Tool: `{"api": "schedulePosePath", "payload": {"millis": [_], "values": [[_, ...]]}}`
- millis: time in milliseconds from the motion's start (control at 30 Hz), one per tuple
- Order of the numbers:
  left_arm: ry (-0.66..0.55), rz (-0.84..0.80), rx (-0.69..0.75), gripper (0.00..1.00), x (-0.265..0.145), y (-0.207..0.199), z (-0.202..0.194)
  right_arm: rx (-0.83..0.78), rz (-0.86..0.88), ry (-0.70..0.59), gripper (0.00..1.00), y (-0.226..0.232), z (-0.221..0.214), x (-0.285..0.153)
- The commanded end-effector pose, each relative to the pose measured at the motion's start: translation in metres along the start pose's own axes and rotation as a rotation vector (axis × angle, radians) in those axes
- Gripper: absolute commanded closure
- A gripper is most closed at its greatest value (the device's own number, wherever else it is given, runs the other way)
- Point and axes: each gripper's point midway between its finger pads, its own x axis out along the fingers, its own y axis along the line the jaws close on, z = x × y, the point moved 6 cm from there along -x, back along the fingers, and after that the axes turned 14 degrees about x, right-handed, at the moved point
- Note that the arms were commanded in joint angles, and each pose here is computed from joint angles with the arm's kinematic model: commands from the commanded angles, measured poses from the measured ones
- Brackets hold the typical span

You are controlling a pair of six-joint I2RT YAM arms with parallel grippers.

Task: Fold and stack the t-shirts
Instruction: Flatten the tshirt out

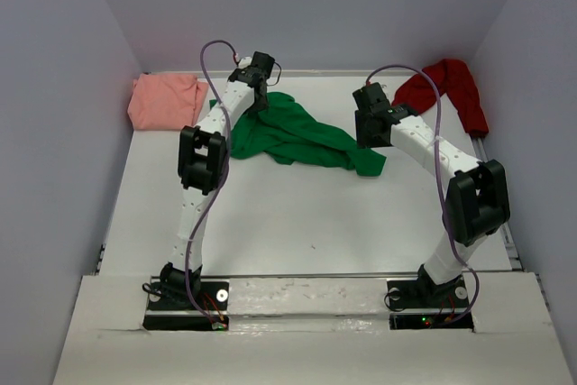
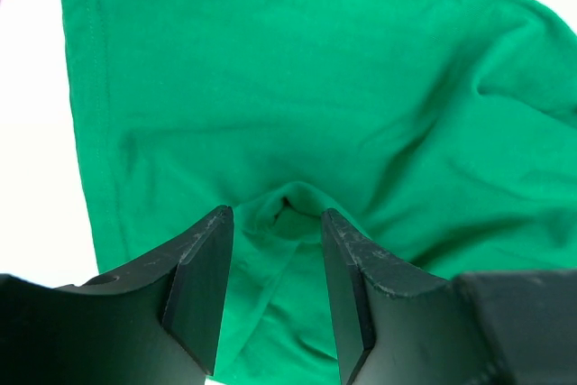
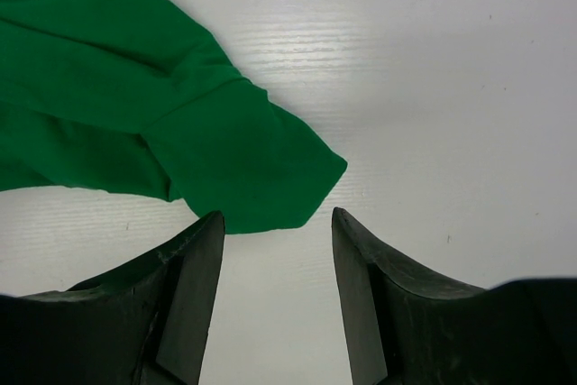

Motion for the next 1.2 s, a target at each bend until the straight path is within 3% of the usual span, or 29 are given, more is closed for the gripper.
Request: {"api": "schedulePosePath", "payload": {"millis": [0, 533, 833, 1067, 1167], "values": [[-0.024, 0.008, -0.004, 0.47, -0.002, 0.01, 0.01, 0.005, 0.02, -0.024, 0.44, 0.005, 0.005, -0.002], [0.005, 0.003, 0.0, 0.48, 0.008, 0.008, -0.001, 0.01, 0.03, -0.012, 0.44, 0.008, 0.005, -0.001], [0.016, -0.016, 0.003, 0.55, 0.01, 0.003, -0.005, 0.01, 0.032, 0.003, 0.44, 0.011, 0.003, 0.004], [0.029, -0.028, 0.017, 0.79, 0.012, -0.003, -0.01, 0.011, 0.032, 0.004, 0.45, 0.011, 0.003, 0.004], [0.037, -0.03, 0.018, 0.99, 0.01, -0.003, -0.011, 0.009, 0.028, 0.007, 0.45, 0.011, 0.002, 0.006]]}}
